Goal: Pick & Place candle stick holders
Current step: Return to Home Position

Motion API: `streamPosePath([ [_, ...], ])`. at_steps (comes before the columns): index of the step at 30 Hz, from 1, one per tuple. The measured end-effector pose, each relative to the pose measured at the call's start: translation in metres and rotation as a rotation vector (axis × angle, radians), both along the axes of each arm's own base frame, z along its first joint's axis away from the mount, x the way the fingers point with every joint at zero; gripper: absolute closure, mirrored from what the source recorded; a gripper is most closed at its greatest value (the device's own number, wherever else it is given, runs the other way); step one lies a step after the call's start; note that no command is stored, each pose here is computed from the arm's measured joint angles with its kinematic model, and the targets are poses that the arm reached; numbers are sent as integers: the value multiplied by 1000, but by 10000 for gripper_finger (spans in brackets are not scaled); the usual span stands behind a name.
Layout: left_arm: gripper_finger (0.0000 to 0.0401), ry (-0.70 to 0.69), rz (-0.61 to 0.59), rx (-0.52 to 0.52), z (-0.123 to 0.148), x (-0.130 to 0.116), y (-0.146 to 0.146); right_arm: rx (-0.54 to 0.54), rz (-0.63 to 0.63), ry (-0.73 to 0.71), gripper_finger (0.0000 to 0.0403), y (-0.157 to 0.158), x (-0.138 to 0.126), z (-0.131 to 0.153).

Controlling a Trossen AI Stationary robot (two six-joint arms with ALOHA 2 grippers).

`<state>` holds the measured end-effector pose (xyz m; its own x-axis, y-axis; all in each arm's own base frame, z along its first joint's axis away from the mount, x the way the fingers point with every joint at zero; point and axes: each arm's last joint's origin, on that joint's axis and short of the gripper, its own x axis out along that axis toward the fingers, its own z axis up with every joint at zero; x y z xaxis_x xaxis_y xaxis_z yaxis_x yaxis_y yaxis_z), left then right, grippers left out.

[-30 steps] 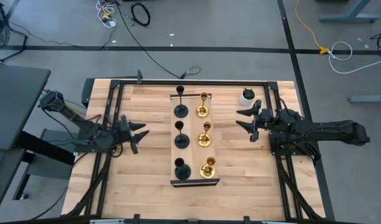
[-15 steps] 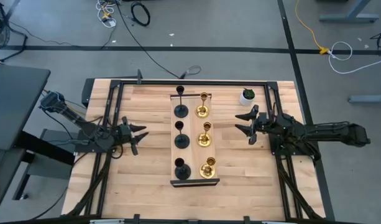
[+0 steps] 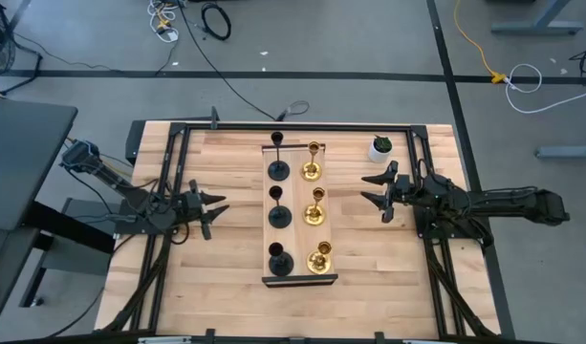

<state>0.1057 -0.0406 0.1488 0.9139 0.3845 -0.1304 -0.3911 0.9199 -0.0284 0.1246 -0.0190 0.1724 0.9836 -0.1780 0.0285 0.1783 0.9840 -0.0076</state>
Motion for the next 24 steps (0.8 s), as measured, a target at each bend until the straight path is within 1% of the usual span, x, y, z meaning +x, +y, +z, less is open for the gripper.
streamPosePath([
  [4, 270, -1, -1, -1, 0, 0, 0, 1, 0, 6, 188, 0, 0, 0],
  [7, 270, -36, -2, -23, 4, -2, 1, -5, 0, -33, 188, 0, -3, 4],
  [11, 270, -141, 9, -91, 14, -7, 6, -16, 0, -111, 188, 1, -9, 11],
  [18, 270, -379, 59, -235, 34, -22, 20, -39, 0, -272, 188, 3, -23, 26],
  [20, 270, -421, 99, -254, 38, -23, 22, -46, 0, -317, 188, 4, -28, 30],
  [21, 270, -464, 110, -281, 42, -23, 24, -49, 0, -338, 188, 4, -30, 32],
  [24, 270, -463, 139, -271, 41, -23, 27, -61, -1, -422, 188, 6, -39, 38],
])
